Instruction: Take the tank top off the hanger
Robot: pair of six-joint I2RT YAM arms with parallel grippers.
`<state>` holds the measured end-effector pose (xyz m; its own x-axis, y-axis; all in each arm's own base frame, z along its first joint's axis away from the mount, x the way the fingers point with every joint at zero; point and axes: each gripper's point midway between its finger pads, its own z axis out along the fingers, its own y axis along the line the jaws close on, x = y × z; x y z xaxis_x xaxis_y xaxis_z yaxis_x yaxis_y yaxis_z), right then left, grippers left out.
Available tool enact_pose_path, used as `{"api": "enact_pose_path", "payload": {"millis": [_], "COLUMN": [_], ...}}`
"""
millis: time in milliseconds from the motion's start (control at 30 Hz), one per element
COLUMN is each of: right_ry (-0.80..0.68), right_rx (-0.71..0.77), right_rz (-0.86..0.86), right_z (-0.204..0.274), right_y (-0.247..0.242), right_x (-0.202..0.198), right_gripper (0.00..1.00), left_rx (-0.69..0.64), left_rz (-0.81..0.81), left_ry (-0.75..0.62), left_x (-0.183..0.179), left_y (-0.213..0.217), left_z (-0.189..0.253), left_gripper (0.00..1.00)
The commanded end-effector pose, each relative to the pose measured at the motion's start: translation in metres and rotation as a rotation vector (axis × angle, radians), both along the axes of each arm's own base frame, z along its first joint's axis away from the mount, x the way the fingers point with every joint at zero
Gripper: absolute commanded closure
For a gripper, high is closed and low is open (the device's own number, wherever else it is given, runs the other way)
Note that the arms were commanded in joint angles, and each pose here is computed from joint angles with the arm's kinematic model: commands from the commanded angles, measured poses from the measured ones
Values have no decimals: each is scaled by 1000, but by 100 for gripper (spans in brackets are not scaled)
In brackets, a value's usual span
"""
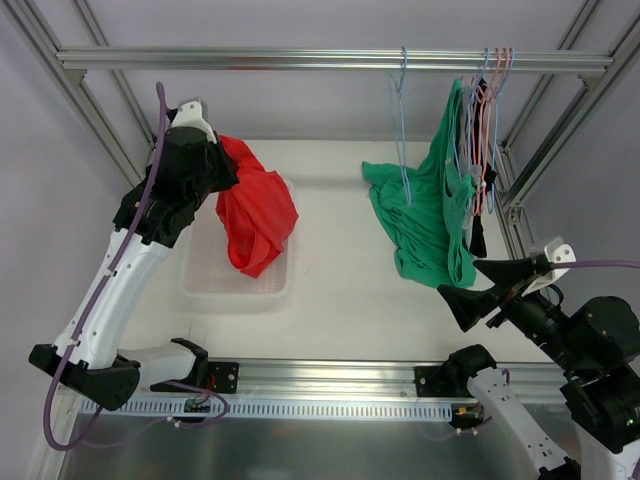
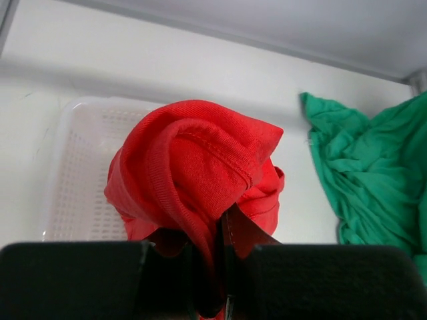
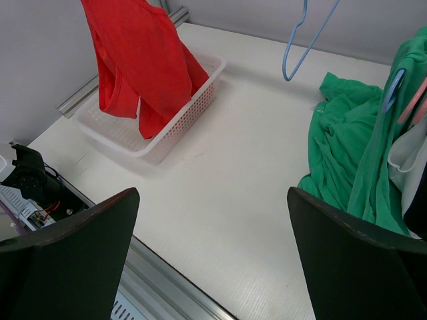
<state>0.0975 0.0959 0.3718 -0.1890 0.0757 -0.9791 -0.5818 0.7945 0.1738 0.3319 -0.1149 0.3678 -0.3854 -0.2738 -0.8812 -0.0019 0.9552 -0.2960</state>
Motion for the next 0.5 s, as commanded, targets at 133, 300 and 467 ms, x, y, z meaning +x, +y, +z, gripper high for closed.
{"api": "enact_pose_path", "payload": {"millis": [133,300,467], "right_ry": [-37,-14,50], "right_rx": [29,22,49], "right_rz": [20,9,-247], "right_z": [15,11,20], "right_y": [5,6,-21], "right_x": [3,10,48], "right_gripper": [1,1,1], "left_rx": [6,39,37], "left_rz": [213,300,198], "left_ry": [130,190,381], "left_x": [26,39,49], "left_y": [40,56,29], "left_z": [-64,-90,-159], "left_gripper": [100,100,100]}}
